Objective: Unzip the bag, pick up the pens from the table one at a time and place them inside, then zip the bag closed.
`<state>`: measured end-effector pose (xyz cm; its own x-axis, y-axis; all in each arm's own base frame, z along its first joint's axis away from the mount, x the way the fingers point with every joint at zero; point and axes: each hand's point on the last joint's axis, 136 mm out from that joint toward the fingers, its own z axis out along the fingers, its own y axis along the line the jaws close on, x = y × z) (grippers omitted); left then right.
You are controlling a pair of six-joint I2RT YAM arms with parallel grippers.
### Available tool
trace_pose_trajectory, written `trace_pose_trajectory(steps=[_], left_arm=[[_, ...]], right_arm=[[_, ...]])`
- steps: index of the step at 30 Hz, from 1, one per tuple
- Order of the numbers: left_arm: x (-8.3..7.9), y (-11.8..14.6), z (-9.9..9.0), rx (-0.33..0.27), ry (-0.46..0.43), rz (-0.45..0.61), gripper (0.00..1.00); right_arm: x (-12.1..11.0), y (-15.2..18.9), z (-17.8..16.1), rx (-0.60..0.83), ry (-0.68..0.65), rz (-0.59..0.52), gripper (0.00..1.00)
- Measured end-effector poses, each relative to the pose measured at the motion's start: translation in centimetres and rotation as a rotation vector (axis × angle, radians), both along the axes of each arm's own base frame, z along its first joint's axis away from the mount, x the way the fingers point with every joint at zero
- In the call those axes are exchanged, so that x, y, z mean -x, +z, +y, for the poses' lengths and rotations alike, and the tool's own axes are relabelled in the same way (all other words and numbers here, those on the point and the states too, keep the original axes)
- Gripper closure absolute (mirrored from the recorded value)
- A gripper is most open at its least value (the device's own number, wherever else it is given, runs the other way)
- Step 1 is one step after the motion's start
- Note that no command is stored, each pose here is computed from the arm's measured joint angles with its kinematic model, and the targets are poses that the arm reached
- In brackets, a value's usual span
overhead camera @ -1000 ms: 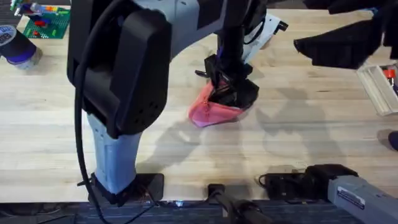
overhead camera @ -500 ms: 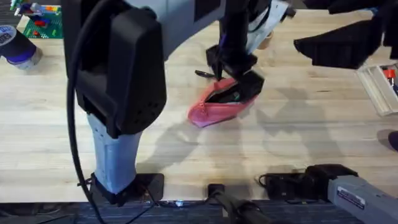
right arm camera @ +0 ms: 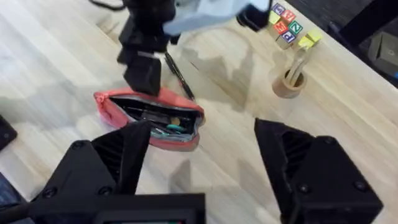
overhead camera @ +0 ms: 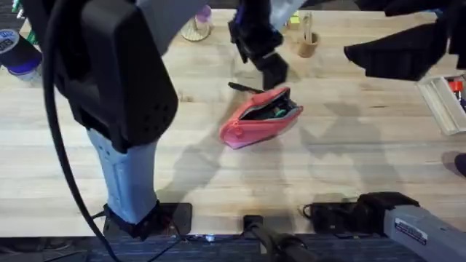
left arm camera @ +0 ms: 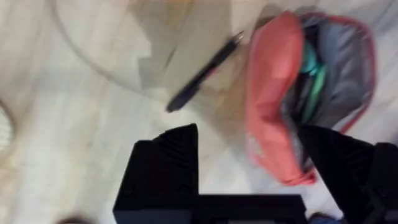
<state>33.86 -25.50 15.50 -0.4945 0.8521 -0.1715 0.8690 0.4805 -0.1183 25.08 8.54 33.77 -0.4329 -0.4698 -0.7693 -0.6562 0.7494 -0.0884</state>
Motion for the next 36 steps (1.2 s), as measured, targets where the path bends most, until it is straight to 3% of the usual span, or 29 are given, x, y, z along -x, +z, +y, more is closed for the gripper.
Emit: trace_pose_trajectory(steps=[8,15,18,29,36], left_arm=[[-4.2,0.1,3.6,0.004,-0.193,-0.133,0.006],[-9.0,1.1,4.7,0.026,-0.318,-0.331,0.006],[-10.4,1.5,4.6,0.031,-0.354,-0.396,0.006],[-10.0,1.5,4.4,0.036,-0.405,-0.396,0.007],[-9.5,1.5,3.8,0.078,-0.425,-0.379,0.006]], right_arm=[[0.0,0.0,0.0,0.000,0.000,0.000,0.006],[0.0,0.0,0.0,0.000,0.000,0.000,0.005],[0.0,0.0,0.0,0.000,0.000,0.000,0.006],[0.0,0.0,0.0,0.000,0.000,0.000,0.005],[-0.1,-0.1,-0.3,0.016,-0.016,-0.001,0.005]])
